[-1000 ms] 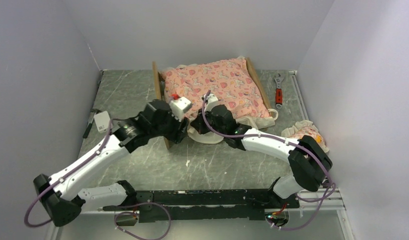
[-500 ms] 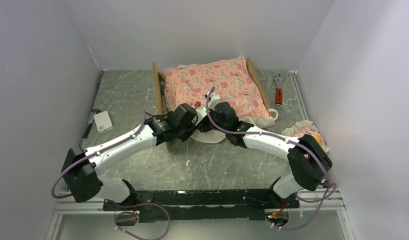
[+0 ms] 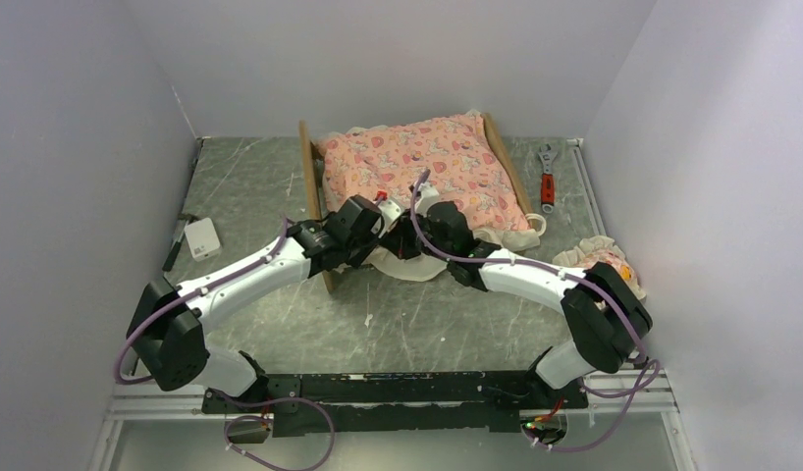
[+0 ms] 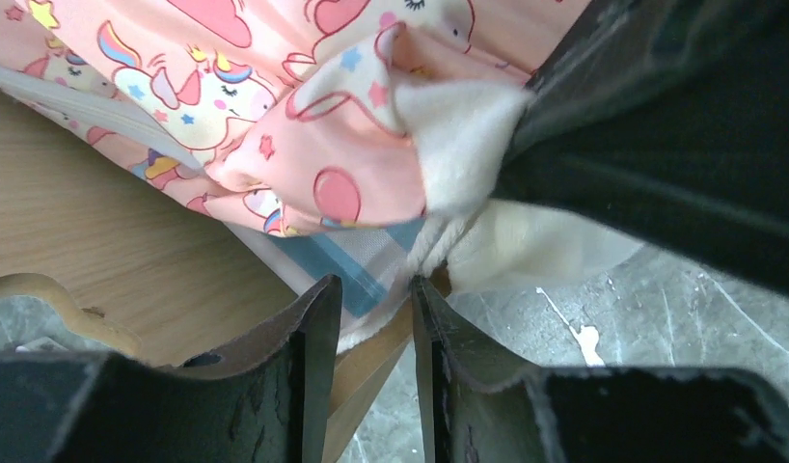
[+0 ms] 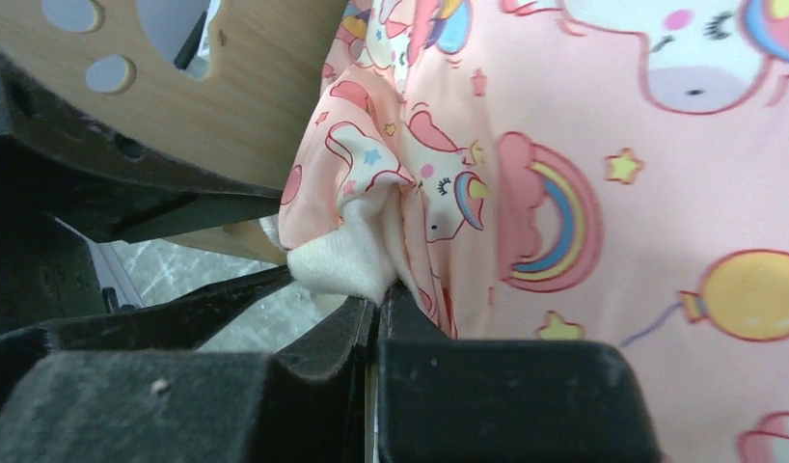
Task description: Set up the pet bed
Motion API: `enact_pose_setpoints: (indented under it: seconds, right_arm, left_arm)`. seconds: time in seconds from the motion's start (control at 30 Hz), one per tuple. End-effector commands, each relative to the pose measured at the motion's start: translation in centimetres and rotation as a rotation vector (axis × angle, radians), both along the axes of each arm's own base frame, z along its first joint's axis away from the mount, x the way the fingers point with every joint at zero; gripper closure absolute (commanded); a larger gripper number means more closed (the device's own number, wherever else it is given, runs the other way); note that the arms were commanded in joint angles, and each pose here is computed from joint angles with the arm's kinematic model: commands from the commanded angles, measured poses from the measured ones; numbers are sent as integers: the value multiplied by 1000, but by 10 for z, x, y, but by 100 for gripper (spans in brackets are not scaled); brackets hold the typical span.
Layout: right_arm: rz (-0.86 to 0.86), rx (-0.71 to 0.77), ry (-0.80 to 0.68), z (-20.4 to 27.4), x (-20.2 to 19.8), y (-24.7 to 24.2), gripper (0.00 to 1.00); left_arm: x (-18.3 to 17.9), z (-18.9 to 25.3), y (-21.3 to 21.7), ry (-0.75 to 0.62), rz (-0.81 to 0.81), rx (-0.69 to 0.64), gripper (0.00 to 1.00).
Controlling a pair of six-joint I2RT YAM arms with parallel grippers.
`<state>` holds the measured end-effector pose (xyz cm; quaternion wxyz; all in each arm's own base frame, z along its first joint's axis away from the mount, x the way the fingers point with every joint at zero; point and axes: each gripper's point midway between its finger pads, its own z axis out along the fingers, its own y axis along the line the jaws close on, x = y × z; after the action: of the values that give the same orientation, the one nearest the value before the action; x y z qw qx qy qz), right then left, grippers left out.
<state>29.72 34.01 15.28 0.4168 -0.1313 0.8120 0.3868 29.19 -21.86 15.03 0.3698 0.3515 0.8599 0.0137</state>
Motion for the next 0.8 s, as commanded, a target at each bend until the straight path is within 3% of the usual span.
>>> enact_pose_setpoints:
  seconds: [0.0, 0.57, 0.67, 0.77]
  right_arm:
    - [-43, 105, -48, 26, 15, -11, 100]
    - [-16, 139, -34, 24, 19, -11, 100]
    - [-13, 146, -34, 24, 19, -10, 100]
    - [-17, 147, -36, 25, 20, -11, 100]
  left_arm:
    - [-12, -1, -4, 18, -57, -44, 61]
    - [21, -19, 5, 96, 44, -60, 61]
    - [22, -26, 6, 123, 52, -49, 67]
    - [18, -24, 2, 146, 24, -62, 80]
